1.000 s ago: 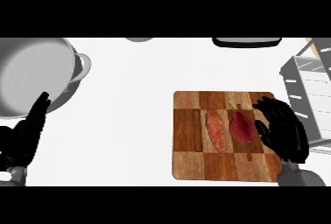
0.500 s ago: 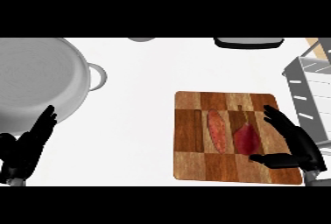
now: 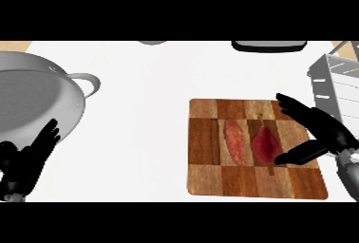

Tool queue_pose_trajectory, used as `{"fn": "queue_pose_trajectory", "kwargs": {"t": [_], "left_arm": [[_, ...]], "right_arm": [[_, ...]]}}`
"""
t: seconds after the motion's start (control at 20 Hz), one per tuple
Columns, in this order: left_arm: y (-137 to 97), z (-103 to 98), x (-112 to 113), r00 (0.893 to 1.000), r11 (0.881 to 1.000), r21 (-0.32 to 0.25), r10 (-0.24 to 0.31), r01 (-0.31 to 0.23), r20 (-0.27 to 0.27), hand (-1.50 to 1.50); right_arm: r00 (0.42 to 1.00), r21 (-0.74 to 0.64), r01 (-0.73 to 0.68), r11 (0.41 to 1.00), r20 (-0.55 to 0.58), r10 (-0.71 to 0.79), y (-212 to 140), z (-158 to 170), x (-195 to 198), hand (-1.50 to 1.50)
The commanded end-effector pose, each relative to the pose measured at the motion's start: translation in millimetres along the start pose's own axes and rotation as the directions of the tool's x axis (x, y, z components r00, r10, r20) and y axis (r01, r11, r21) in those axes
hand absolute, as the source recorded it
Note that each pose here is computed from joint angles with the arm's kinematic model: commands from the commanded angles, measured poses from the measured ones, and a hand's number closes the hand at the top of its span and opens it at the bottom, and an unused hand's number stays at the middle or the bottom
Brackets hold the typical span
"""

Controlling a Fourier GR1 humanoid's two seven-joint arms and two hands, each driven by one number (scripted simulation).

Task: Pick the pear from the cutting board and place it in the tiered basket

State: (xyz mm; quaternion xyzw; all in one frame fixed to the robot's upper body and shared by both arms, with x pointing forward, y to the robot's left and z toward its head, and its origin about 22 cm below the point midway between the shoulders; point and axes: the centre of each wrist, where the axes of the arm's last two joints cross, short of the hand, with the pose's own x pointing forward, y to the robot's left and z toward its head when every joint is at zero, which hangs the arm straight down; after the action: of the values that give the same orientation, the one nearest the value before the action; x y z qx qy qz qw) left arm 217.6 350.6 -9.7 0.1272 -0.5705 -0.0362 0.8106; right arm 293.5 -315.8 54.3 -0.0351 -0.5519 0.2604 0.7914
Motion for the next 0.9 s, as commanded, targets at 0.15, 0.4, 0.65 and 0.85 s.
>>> {"fn": "queue_pose_trajectory", "kwargs": {"t": [0.15,0.4,0.65,0.85], "left_arm": [[1,-7,-15,0.999,1.0,-0.002,0.006,-0.006,-0.033,0.0],[6,-6,-5,1.0,1.0,0.012,0.006,-0.006,-0.009,0.0],[-1,2,-9,1.0,1.0,0.0,0.011,-0.011,-0.002,0.0],[1,1,-26,0.999,1.0,-0.006,0.019,-0.02,-0.031,0.0]], "right_arm": [[0.991,0.125,-0.072,0.99,-0.105,0.086,-24,-5,56,-1.5],[0.961,0.169,-0.125,0.978,-0.223,0.161,-26,-20,45,-1.5],[0.933,0.166,-0.152,0.974,-0.301,0.197,-36,-13,46,-1.5],[0.948,0.141,-0.104,0.984,-0.285,0.141,-41,-7,24,-1.5]]}}
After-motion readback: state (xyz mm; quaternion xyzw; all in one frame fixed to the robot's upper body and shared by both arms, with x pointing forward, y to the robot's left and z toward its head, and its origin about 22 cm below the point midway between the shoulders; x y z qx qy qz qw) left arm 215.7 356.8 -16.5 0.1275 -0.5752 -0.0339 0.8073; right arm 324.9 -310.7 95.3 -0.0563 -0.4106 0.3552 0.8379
